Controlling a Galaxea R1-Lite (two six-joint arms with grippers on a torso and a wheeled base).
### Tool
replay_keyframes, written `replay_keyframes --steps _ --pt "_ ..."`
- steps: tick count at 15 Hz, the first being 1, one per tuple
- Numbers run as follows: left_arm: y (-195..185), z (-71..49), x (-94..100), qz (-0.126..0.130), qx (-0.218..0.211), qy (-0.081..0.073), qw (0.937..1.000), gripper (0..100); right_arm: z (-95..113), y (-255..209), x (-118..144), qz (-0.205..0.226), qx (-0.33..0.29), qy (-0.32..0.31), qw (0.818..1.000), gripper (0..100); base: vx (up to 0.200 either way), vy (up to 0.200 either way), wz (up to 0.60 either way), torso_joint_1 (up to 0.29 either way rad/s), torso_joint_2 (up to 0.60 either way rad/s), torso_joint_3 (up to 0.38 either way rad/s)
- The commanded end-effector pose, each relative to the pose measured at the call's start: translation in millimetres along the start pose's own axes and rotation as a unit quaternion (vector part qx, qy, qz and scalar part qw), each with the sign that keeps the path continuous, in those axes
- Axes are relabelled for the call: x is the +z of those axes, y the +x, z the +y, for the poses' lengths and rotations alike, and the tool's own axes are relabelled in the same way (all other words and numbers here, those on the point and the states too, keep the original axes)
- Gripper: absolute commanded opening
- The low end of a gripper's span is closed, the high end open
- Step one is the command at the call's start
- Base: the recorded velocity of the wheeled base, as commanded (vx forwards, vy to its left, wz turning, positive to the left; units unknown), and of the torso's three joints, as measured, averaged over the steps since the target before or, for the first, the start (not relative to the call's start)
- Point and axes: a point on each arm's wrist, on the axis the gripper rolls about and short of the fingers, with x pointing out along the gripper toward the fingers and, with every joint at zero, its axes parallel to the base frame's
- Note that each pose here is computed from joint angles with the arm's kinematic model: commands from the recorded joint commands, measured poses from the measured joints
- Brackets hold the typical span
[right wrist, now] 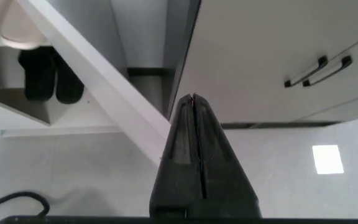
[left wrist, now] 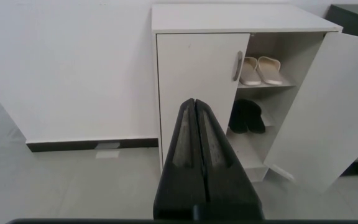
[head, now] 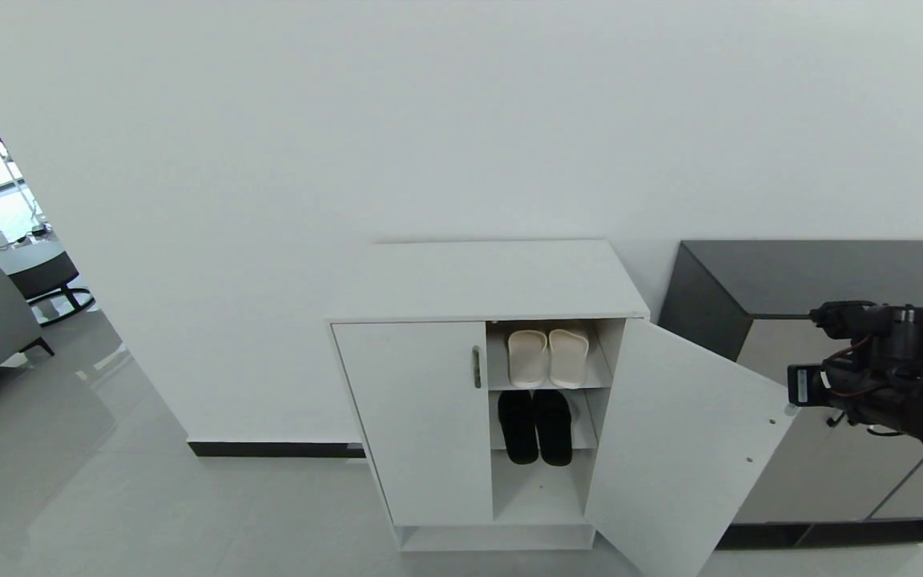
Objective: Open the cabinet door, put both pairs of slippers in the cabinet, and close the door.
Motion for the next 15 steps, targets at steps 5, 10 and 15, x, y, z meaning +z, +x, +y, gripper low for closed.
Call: replay_keyframes --steps 5,10,15 --pt "0.0 0.0 0.0 0.0 0.0 0.0 1.0 0 2.7 15.1 -16.9 0.029 0.004 -0.005 1.0 0 0.0 0.0 0.0 0.0 0.0 0.0" --pt "0.0 0.0 0.0 0.0 0.0 0.0 1.0 0 38.7 -36.9 -5.6 -0.001 0.105 -0.035 0.994 0 0.0 0.0 0.0 0.0 0.0 0.0" --pt "0.0 0.0 0.0 0.0 -0.001 0.0 1.0 0 46.2 -35.7 -3.7 -0.005 0.125 -0.028 0.992 0 0.0 0.0 0.0 0.0 0.0 0.0"
